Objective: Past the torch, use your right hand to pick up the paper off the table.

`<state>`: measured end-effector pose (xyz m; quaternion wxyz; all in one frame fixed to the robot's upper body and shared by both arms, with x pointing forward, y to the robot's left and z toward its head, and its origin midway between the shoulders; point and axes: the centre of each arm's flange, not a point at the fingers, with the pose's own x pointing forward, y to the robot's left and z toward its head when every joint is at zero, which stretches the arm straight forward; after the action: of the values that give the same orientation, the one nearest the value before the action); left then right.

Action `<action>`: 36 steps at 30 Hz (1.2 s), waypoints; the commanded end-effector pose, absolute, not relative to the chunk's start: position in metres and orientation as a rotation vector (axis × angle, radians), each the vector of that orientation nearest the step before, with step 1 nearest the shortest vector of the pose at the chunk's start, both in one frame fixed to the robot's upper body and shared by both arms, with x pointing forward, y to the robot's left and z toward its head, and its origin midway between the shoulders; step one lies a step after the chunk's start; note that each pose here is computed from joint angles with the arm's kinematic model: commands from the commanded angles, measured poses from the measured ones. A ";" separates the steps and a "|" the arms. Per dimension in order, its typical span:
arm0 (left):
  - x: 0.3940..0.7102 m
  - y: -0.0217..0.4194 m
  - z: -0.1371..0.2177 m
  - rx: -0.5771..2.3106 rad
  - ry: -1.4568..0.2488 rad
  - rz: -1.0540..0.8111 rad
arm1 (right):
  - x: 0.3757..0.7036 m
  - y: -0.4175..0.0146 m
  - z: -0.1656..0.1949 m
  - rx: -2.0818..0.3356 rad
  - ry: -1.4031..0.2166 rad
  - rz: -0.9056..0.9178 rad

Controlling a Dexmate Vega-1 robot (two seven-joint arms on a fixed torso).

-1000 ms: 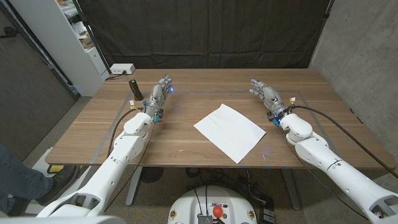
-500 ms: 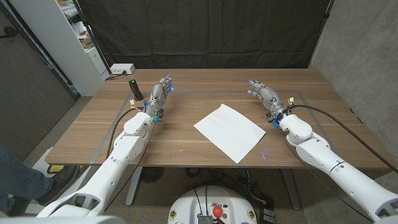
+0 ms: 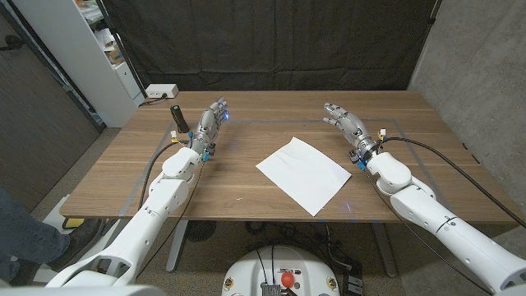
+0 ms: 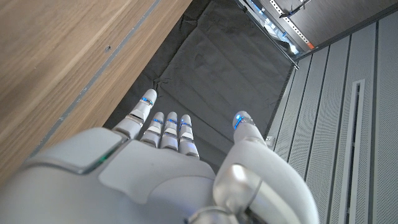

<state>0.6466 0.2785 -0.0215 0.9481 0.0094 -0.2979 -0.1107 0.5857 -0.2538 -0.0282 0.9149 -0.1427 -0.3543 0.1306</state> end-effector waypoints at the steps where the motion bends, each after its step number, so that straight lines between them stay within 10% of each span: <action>1: 0.645 0.280 -0.022 0.019 -0.609 -0.229 | 0.574 -0.245 -0.027 -0.356 -0.762 0.265; 36: 0.639 0.273 -0.019 0.042 -0.619 -0.224 | 0.548 -0.229 -0.028 -0.537 -0.861 0.236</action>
<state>0.6401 0.2760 -0.0188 0.9460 0.0166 -0.3037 -0.1119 0.5541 -0.2352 -0.0268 0.8798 -0.2182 -0.4048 0.1202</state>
